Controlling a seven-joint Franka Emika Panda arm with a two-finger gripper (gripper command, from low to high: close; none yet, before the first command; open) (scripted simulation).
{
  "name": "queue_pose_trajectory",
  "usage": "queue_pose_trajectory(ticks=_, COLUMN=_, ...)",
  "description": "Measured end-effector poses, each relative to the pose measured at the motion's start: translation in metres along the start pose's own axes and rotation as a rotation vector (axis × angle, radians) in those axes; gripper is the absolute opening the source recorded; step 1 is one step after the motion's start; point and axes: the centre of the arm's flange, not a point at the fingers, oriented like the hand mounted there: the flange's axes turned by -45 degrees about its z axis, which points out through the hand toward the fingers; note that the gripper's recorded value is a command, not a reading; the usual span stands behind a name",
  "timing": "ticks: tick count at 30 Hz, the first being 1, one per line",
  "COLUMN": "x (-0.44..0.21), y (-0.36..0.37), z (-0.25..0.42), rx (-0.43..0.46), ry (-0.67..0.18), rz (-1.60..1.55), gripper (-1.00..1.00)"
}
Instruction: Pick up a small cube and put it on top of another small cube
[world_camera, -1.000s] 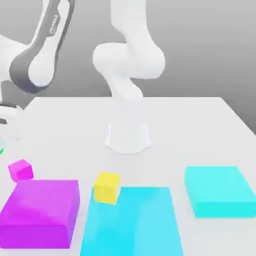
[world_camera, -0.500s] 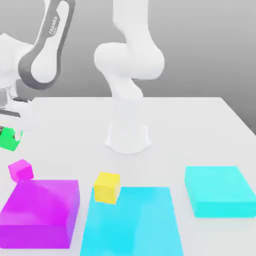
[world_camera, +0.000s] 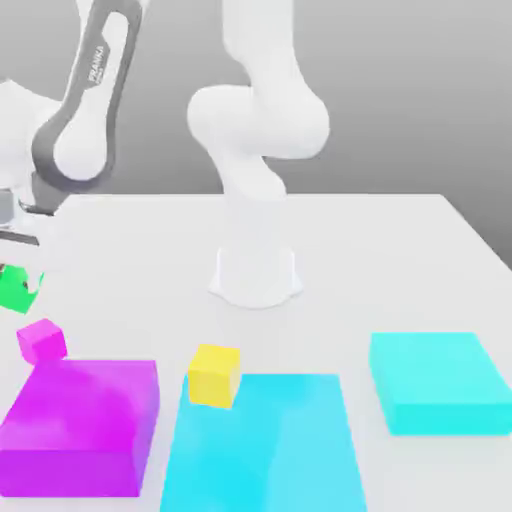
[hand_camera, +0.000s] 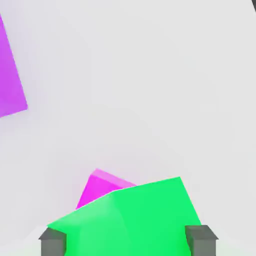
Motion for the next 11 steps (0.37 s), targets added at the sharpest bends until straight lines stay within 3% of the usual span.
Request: queue_pose_trajectory(ticks=11, x=-0.006, y=-0.006, z=0.038, rx=0.022, ry=-0.038, rz=-0.006, gripper=-1.00)
